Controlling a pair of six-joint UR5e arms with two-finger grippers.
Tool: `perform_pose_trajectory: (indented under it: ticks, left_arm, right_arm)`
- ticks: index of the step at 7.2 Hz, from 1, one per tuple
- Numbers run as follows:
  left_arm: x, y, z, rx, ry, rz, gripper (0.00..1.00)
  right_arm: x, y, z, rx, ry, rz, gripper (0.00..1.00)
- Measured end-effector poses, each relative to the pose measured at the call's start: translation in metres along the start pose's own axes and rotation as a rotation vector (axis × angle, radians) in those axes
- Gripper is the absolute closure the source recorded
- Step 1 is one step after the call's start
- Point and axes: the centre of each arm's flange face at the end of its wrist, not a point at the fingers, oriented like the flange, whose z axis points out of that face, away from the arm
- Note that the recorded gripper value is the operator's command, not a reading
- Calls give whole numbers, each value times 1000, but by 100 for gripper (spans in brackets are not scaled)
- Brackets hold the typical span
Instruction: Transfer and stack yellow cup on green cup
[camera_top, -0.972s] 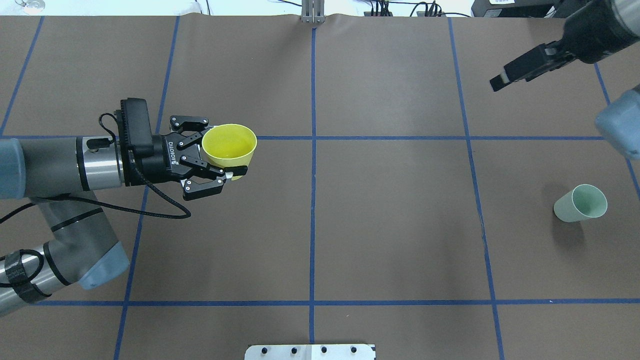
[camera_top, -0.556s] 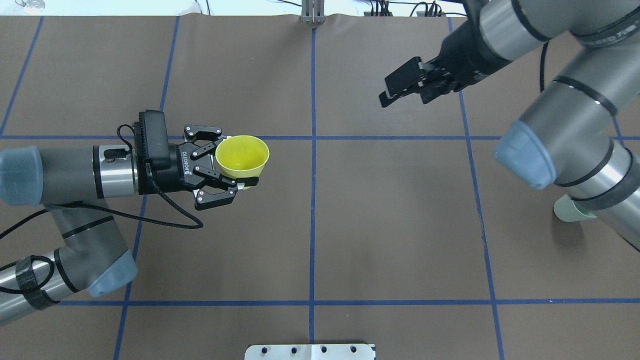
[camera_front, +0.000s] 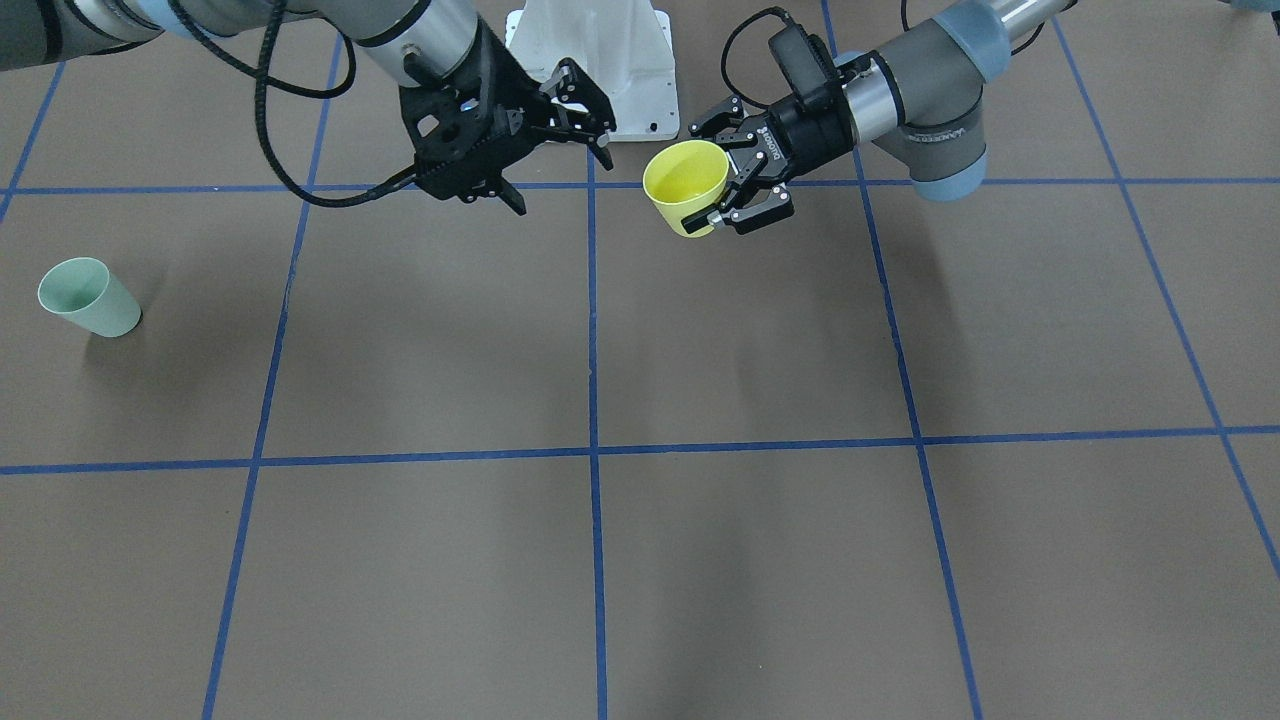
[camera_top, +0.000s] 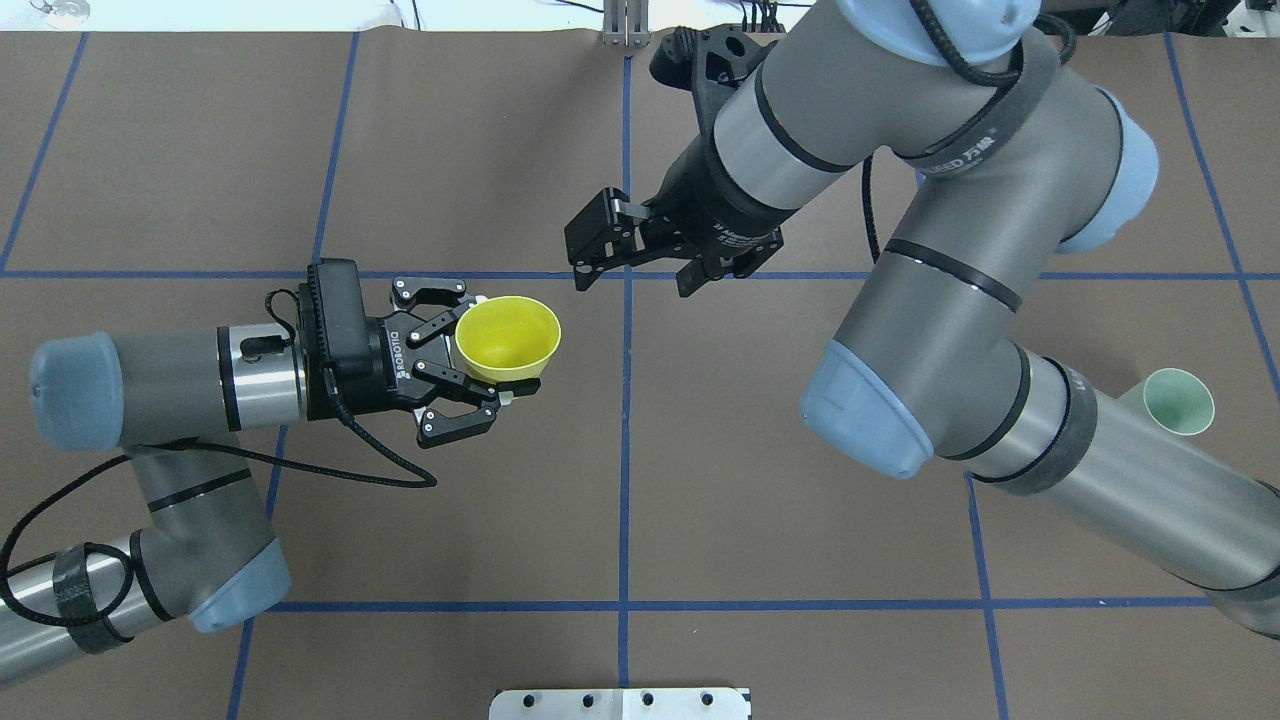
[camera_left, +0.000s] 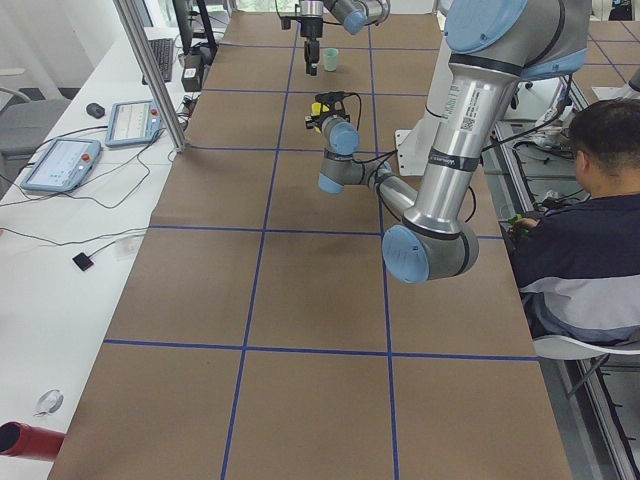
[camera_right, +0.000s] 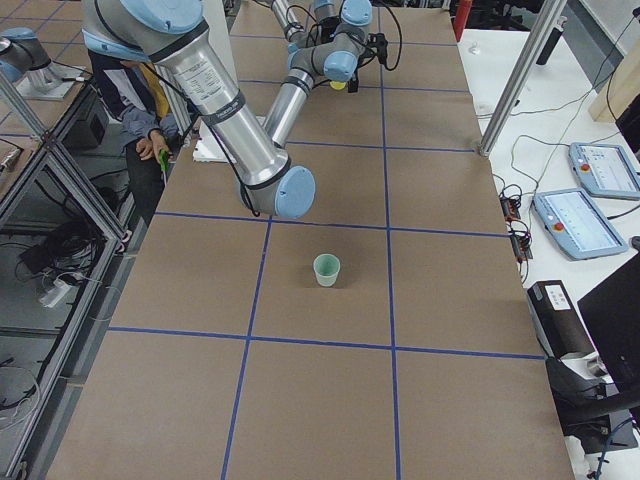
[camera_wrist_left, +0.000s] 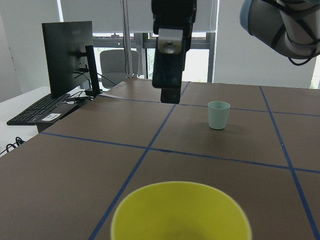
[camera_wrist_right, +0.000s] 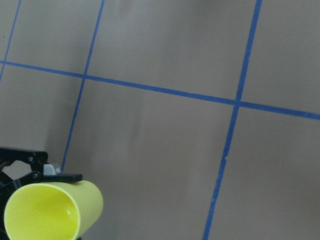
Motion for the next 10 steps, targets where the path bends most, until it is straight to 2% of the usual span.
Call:
perform_pose_trajectory:
  ticks: [4,8,9,10]
  left_arm:
    - [13,2,7,14,-6,10,100]
    - [13,0,7,22,-5,12,100]
    - [13,0,7,22,-5,12,100]
    - [13,0,7,22,-5,12,100]
  right_arm:
    - [-31,10,26,-45,17,59,2]
    - [-34,20,58,-40,63,49,13]
    - [-33,24,65,-35,74,45,21]
    - [-31,28,72,-30,85,42,39]
